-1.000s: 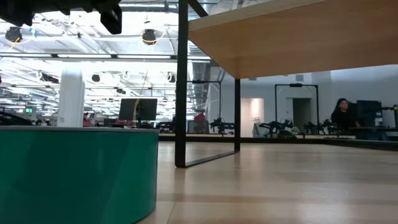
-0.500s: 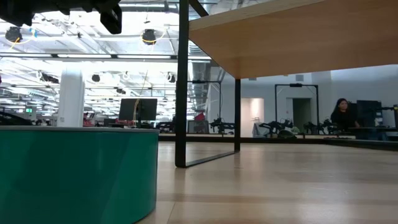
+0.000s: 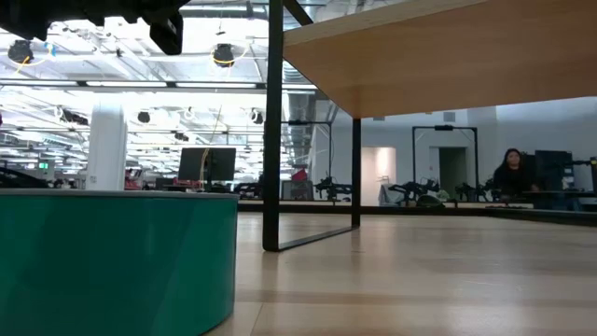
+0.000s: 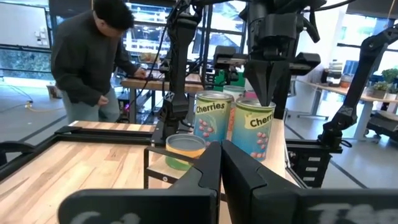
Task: Pick and place cans onto a shelf
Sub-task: Put the canned cherries on the shelf, then put the tuna can on the shelf
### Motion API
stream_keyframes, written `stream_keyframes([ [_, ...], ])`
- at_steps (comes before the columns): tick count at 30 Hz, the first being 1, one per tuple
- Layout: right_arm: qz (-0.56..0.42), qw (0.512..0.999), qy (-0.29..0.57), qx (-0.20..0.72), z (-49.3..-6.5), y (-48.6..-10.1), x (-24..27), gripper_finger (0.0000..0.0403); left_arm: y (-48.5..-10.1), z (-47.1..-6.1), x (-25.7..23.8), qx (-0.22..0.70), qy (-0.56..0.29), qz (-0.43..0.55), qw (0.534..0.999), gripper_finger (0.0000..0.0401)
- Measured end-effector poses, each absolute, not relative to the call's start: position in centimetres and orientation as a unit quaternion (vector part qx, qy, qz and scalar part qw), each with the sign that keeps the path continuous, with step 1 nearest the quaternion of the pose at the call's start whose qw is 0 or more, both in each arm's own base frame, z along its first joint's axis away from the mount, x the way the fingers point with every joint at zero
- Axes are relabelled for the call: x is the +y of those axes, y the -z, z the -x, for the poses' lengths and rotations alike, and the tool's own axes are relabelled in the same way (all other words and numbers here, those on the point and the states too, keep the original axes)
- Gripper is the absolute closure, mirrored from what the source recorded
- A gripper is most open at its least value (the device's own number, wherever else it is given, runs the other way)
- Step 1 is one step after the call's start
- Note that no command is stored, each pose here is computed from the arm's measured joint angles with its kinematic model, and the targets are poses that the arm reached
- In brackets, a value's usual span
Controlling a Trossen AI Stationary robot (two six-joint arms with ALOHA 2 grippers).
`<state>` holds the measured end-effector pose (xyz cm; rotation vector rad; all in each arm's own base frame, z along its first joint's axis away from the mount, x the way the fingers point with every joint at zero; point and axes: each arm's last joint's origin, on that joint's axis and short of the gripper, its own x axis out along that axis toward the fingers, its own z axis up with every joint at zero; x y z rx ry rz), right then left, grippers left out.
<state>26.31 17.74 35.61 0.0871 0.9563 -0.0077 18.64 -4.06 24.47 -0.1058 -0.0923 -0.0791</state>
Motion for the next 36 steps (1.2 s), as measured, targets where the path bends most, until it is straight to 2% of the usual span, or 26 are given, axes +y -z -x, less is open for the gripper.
stream_keyframes([
  [14, -0.043, 0.901, -0.015, 0.431, -25.6, -37.6, 18.2, 0.0372, -24.5, -18.6, -4.1, -0.047, 0.039, 0.053, 0.997, 0.0401],
  [20, 0.026, 0.895, -0.047, 0.443, -24.1, -38.7, 18.7, 0.0366, -24.0, -18.7, -4.3, -0.023, 0.059, 0.039, 0.997, 0.0401],
  [23, 0.087, 0.887, -0.050, 0.451, -22.5, -38.8, 19.2, 0.0386, -23.9, -18.7, -5.0, 0.005, 0.096, 0.033, 0.995, 0.0401],
  [30, 0.139, 0.928, -0.006, 0.346, -17.4, -40.1, 19.0, 0.0396, -23.9, -19.0, -8.4, 0.070, 0.135, -0.025, 0.988, 0.0401],
  [36, 0.120, 0.955, -0.007, 0.271, -13.5, -38.6, 16.7, 0.0398, -23.7, -19.7, -11.6, 0.113, 0.141, -0.074, 0.981, 0.0401],
])
